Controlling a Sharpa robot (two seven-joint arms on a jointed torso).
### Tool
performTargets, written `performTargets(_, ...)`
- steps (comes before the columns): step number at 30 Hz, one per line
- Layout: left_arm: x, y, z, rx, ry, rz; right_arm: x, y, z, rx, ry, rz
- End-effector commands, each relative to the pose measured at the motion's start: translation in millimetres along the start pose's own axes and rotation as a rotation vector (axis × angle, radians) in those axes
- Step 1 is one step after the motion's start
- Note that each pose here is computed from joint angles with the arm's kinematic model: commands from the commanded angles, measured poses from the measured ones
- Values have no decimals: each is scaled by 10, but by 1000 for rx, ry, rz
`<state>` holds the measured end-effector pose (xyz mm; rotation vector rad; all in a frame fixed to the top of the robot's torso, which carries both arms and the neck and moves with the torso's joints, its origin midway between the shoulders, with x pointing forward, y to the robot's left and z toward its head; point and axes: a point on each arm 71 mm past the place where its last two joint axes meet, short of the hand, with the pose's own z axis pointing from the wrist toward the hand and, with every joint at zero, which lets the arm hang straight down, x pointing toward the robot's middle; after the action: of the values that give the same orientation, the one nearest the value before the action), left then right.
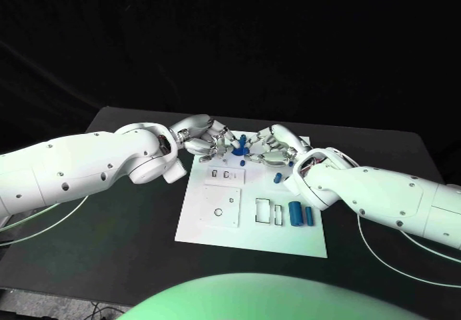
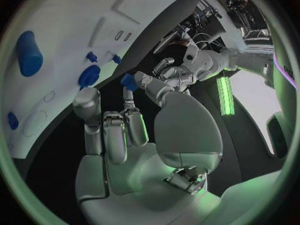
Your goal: Assemble the parts on the task board
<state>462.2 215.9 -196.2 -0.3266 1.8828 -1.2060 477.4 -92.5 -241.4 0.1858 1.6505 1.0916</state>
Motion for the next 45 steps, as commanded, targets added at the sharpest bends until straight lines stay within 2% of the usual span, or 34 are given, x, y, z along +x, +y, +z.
performTargets(1, 45, -33, 19, 19, 34, 34, -1, 14, -3, -2, -15, 8)
performTargets(13, -9, 39, 23, -37, 4, 60, -24, 2, -21, -1, -22, 6)
performTargets(21, 37, 28, 69, -51, 27, 87, -17, 41, -29, -18, -33, 9)
performTargets(28, 54, 25, 105, -63, 23, 92, 4, 81, -24, -29, -33, 13)
performTargets(45, 47, 43, 115, -84, 16, 92, 20, 105, -25, -35, -25, 18)
